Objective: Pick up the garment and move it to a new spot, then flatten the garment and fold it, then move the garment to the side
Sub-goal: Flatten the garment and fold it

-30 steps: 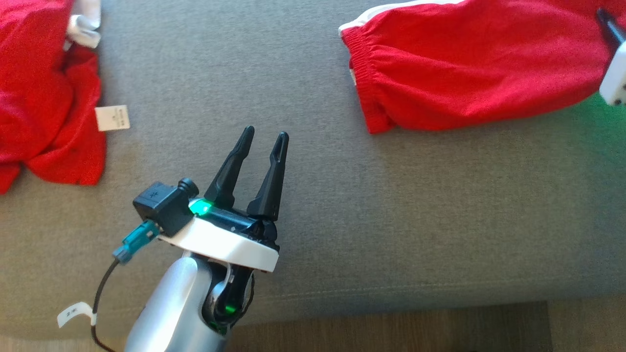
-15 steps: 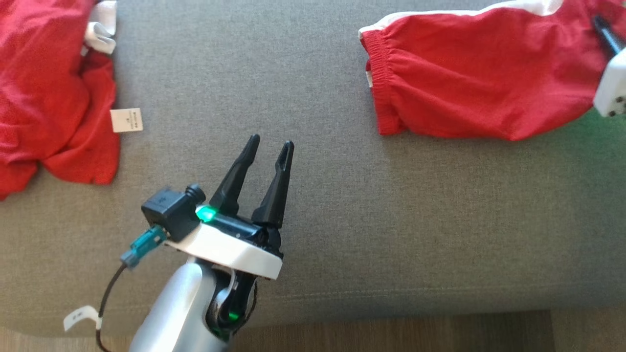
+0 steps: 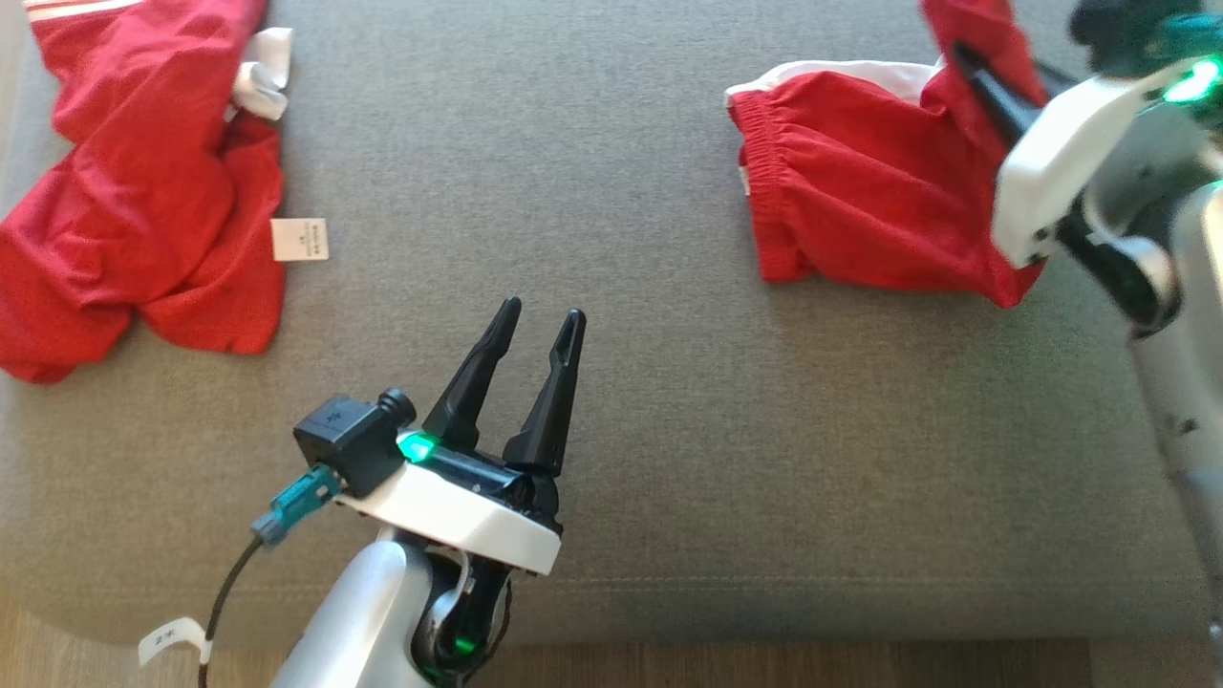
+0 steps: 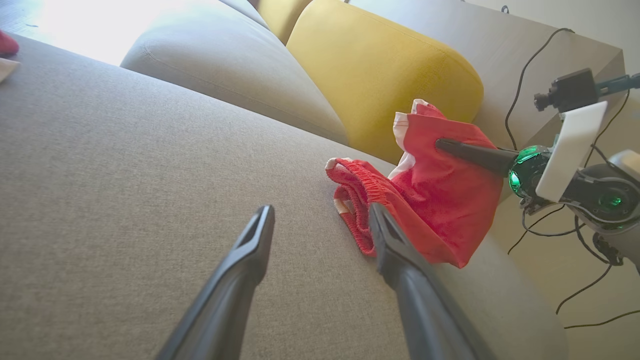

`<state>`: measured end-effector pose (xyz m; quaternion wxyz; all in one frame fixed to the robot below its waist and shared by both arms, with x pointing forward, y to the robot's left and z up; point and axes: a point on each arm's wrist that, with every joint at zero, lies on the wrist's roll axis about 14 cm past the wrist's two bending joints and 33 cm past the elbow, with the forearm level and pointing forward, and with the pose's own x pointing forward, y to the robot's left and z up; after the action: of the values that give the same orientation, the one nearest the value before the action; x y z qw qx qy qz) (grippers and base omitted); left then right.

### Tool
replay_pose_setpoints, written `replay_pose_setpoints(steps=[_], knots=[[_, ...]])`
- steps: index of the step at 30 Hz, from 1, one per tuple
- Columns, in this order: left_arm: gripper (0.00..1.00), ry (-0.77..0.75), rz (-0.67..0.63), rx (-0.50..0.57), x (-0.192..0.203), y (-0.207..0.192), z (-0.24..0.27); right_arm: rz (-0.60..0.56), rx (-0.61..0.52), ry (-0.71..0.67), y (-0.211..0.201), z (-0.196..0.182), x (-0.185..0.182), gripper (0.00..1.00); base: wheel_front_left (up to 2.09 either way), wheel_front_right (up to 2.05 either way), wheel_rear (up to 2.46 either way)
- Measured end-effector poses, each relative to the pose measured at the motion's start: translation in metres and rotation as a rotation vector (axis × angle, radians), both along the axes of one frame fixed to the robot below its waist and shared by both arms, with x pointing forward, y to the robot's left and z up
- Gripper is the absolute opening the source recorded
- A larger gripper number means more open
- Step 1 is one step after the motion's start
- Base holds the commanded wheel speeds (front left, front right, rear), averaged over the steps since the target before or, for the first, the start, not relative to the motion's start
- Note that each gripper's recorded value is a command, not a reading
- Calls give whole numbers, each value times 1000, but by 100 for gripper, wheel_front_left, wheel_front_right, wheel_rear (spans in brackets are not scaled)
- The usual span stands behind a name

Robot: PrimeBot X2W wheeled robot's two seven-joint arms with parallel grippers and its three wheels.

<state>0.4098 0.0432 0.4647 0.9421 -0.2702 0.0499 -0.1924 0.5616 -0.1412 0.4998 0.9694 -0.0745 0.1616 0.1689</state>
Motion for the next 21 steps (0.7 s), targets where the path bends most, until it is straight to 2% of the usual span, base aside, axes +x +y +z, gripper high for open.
replay_pose_setpoints(steps=[3, 12, 13, 15, 16, 17, 21], knots=[[100, 2, 12, -2, -3, 4, 1, 57, 25, 11, 30, -1, -6, 0, 0, 0, 0], [100, 1, 47, -7, -5, 15, 4, 160, 72, 91, 85, -24, -22, 0, 0, 0, 0], [100, 0, 50, -7, -5, 16, 5, 166, 85, 109, 90, -28, -25, 5, 0, 0, 0], [100, -3, 54, -6, -6, 17, 6, 177, 98, 138, 97, -35, -29, 42, 0, 0, 0], [100, -5, 56, -5, -6, 18, 7, 180, 93, 149, 98, -38, -30, 81, 0, 0, 0], [100, -5, 56, -5, -6, 18, 7, 180, 93, 149, 98, -38, -30, 100, 0, 0, 0], [100, -7, 67, -5, -10, 21, 8, 173, 149, 149, 101, -32, -33, 100, 0, 0, 0]])
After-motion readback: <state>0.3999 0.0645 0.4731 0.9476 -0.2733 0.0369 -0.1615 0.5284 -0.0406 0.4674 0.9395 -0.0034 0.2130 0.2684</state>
